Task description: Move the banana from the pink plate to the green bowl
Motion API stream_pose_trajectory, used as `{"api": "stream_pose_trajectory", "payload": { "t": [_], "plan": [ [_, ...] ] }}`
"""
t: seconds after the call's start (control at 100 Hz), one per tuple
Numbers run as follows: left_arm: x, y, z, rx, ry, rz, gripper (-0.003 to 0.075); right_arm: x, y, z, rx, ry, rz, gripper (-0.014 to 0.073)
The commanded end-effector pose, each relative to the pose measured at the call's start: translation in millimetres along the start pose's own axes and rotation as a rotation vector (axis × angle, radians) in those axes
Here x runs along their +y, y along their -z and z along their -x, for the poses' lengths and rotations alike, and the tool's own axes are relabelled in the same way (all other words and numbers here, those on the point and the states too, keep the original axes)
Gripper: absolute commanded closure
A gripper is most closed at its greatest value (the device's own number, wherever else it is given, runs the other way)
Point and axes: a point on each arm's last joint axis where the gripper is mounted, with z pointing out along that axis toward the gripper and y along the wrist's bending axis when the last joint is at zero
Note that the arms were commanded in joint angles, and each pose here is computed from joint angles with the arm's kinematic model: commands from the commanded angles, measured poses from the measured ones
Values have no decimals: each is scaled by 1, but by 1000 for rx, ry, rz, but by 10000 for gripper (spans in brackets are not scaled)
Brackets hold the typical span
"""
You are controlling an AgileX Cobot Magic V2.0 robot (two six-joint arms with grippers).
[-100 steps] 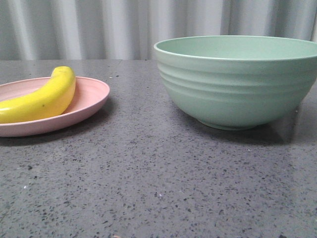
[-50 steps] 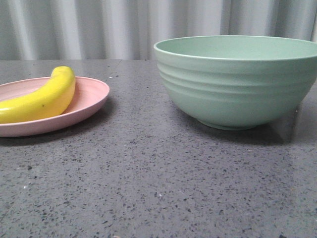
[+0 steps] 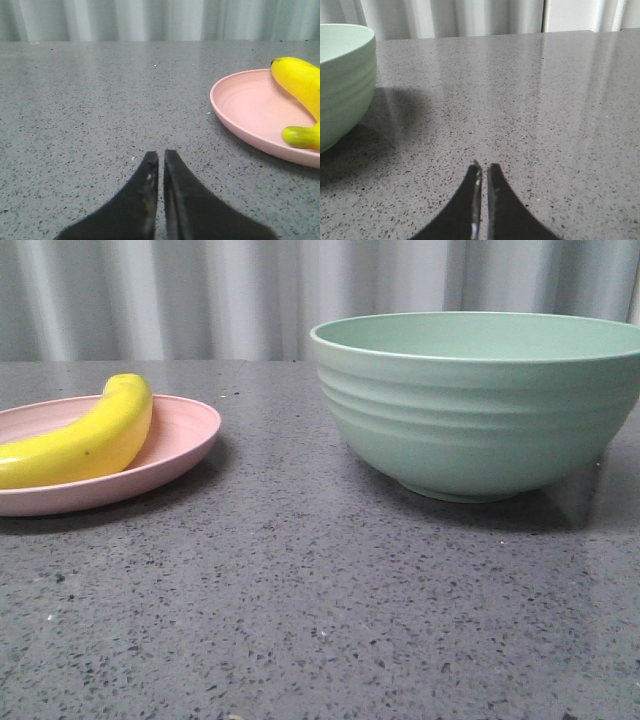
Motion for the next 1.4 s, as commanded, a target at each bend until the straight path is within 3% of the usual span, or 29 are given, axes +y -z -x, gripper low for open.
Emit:
{"api": "stream_pose_trajectory", "payload": {
  "t": [0.0,0.52,0.69,1.07,1.23,1.39],
  "plan": [
    [-1,2,5,-101,12,-17,741,0,0,2,-87,18,-2,659],
    [-1,2,5,-101,12,-17,741,0,0,3,-99,18,-1,659],
    [-1,3,13,-171,28,-23,741,1,1,8,-154,19,3,659],
    [-5,15,85,-281,29,-31,741,1,11,57,-197,13,4,659],
    [-7,1,107,-231,28,-27,741,1,6,80,-87,11,-4,659],
    [-8,-21,119,-148,28,-22,741,1,-3,108,-63,-2,-1,659]
  ]
}}
